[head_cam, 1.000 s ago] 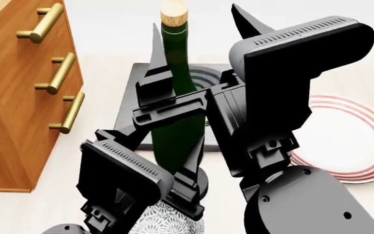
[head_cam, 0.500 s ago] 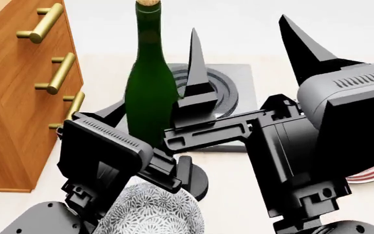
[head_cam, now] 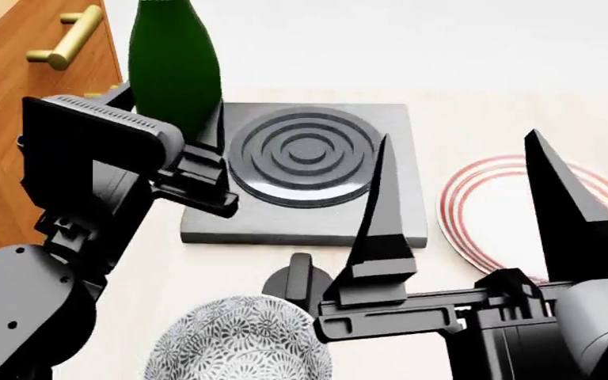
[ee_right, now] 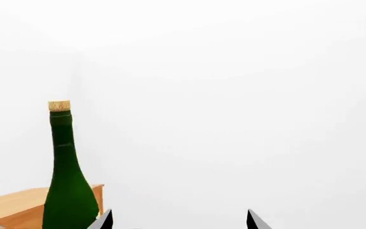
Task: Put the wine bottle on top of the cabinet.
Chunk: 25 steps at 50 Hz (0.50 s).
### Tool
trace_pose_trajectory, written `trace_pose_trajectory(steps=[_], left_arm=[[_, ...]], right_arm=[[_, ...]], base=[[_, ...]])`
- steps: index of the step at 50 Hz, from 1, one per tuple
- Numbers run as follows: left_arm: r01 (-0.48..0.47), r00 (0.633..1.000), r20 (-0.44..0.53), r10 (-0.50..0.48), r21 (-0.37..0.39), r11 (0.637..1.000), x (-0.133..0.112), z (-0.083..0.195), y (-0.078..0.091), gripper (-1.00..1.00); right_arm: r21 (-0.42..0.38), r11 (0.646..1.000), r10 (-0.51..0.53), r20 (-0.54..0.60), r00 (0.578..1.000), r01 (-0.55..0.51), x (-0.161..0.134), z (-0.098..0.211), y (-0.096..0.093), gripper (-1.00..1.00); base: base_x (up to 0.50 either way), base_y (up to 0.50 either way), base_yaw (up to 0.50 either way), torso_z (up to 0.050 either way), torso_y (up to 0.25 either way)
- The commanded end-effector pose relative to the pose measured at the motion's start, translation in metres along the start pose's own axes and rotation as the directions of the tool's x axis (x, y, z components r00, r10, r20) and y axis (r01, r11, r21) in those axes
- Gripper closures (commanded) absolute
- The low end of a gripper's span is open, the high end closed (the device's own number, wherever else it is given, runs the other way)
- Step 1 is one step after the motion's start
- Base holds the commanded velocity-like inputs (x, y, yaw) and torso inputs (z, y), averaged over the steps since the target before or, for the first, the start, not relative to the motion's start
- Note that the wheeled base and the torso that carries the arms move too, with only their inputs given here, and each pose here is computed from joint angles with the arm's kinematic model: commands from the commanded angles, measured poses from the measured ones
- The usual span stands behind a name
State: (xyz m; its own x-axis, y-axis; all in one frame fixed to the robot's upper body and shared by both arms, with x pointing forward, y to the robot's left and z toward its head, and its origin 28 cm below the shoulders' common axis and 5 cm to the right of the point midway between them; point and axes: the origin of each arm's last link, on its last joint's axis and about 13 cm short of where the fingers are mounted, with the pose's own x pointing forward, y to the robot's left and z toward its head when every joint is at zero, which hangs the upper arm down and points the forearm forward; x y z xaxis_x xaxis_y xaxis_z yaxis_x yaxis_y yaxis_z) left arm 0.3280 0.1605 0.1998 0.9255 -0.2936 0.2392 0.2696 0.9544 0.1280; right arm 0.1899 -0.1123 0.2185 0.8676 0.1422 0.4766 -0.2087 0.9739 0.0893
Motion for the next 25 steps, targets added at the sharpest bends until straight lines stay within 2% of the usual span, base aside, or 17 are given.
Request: trace_pose_trajectory(steps=[1, 6, 10, 20, 25], left_arm=[[-0.124, 0.990, 0.065, 0.125, -0.019, 0.992, 0.018, 0.051, 0.036, 1.00], [-0.170, 0.983, 0.076, 0.168, 0.025, 0.985, 0.025, 0.068, 0.050, 1.00], [-0.226, 0.971, 0.084, 0.222, 0.031, 0.974, 0.032, 0.087, 0.064, 1.00], [-0.287, 0.955, 0.092, 0.282, 0.048, 0.957, 0.038, 0.123, 0.086, 1.00], [-0.344, 0.937, 0.086, 0.338, 0.067, 0.936, 0.040, 0.145, 0.105, 1.00]], right_arm=[[0.007, 0.998, -0.063, -0.018, 0.998, 0.063, -0.018, -0.011, -0.003, -1.00], [0.003, 0.997, -0.076, -0.017, 0.997, 0.076, -0.020, -0.010, -0.004, -1.00], [-0.001, 0.997, -0.078, -0.035, 0.996, 0.078, -0.023, -0.016, -0.003, -1.00], [0.002, 0.996, -0.092, -0.052, 0.994, 0.093, -0.027, -0.019, -0.004, -1.00], [0.004, 0.995, -0.096, -0.051, 0.994, 0.097, -0.028, -0.018, -0.005, -1.00]], base=[[0.00, 0.00, 0.00, 0.000, 0.000], [0.00, 0.00, 0.00, 0.000, 0.000], [0.00, 0.00, 0.00, 0.000, 0.003], [0.00, 0.00, 0.00, 0.000, 0.000], [0.00, 0.00, 0.00, 0.000, 0.002]])
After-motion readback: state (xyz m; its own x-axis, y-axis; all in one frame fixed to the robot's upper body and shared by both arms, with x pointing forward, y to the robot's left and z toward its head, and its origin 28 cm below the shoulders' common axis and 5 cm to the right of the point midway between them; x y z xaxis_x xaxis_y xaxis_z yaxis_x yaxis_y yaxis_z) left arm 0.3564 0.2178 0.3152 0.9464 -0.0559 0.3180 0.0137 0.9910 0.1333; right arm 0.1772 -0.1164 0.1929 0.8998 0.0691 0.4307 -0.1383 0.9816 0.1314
